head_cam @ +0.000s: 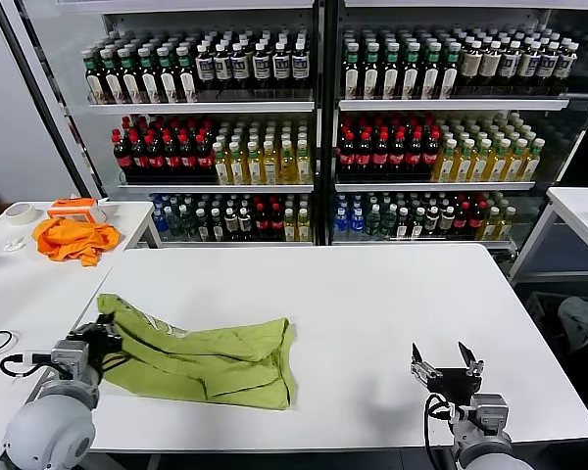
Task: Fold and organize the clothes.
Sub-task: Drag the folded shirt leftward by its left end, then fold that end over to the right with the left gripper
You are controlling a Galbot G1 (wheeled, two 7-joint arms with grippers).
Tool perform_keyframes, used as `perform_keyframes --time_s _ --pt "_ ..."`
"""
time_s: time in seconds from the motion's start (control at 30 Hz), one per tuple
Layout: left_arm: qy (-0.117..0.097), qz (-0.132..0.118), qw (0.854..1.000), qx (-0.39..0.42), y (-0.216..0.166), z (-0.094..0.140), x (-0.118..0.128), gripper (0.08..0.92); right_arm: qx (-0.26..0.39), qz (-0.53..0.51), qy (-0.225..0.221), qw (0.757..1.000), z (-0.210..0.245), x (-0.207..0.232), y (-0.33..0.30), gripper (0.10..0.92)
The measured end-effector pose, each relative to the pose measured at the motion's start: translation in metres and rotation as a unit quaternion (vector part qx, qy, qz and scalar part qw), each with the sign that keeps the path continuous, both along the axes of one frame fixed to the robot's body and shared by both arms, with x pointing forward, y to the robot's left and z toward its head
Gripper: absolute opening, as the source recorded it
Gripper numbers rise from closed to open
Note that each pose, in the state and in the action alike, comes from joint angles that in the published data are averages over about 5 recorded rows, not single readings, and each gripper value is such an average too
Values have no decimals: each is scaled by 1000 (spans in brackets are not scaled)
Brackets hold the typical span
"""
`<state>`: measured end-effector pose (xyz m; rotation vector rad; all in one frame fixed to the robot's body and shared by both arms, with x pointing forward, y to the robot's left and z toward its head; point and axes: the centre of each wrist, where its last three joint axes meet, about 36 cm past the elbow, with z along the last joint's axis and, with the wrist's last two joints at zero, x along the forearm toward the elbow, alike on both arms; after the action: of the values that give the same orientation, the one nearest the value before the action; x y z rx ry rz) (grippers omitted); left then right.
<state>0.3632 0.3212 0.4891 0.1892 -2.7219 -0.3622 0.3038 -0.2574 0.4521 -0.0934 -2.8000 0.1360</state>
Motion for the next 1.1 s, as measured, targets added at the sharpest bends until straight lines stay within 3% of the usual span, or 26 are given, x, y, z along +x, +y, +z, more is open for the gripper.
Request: perform_keyframes --time_s 0.5,1.1 --pt "12 -92 989 -118 -69 -3 0 95 2 -3 -4 1000 1 1 3 823" --pt "47 -145 971 -185 -131 -28 11 95 4 -14 -5 1000 -1 5 -2 823"
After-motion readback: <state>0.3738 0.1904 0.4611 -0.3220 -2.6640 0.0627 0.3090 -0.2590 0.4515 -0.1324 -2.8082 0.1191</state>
